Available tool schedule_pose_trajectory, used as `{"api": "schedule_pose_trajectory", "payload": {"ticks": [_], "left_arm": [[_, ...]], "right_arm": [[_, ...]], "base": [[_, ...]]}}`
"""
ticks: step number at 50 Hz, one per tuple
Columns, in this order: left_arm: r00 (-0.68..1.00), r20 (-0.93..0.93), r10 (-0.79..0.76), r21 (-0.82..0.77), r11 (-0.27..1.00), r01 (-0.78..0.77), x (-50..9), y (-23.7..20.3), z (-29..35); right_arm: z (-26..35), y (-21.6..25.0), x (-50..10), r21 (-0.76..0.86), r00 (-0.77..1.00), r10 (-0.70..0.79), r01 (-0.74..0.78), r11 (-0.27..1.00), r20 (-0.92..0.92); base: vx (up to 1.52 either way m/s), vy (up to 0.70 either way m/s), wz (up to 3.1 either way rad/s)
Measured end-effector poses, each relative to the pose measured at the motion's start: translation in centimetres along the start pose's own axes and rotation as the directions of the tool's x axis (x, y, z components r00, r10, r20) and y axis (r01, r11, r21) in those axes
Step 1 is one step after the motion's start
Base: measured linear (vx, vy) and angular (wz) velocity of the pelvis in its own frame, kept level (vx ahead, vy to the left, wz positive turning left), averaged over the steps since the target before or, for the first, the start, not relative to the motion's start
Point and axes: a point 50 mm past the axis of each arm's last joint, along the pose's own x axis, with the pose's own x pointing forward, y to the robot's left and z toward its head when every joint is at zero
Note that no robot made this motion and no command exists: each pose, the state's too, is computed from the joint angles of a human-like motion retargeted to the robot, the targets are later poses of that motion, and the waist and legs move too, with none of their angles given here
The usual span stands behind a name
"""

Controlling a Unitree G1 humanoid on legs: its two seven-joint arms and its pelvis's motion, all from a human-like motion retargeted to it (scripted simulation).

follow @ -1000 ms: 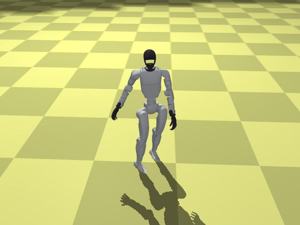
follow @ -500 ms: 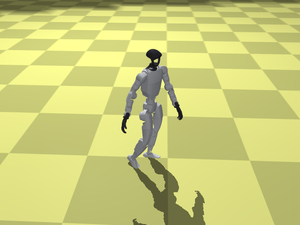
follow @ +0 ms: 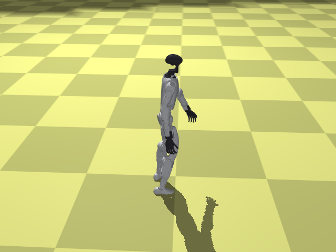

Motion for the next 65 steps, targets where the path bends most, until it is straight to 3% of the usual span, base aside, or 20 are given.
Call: {"api": "schedule_pose_trajectory", "payload": {"ticks": [12,24,45,52,65], "left_arm": [[0.997,0.036,-0.071,0.088,0.994,0.067,-0.1,-1.6,2.0],[0.995,0.01,-0.097,0.108,0.99,0.095,-0.3,-2.5,0.2],[0.992,0.125,-0.016,0.102,0.995,0.003,0.0,0.3,4.9],[0.995,0.1,-0.006,0.088,0.996,-0.002,0.0,0.3,4.8],[0.995,0.063,-0.072,0.016,0.997,0.071,-0.2,-1.9,3.4]], "right_arm": [[-1.1,-1.5,-0.1,0.049,0.999,0.001,0.001,0.999,-0.047],[-2.8,-1.4,-0.7,0.036,0.999,0.018,-0.016,0.999,-0.043],[0.0,-2.6,0.0,0.005,1.0,-0.004,0.004,1.0,-0.001],[-0.7,-2.1,-0.2,0.063,1.0,0.005,-0.005,0.998,-0.007],[-1.2,-2.1,-0.9,-0.085,0.997,0.068,-0.065,0.994,0.03]], "base": [[0.24,0.1,1.35],[0.29,0.01,1.69],[0.32,0.03,0.34],[0.34,0.11,0.57],[0.41,0.0,0.19]]}}
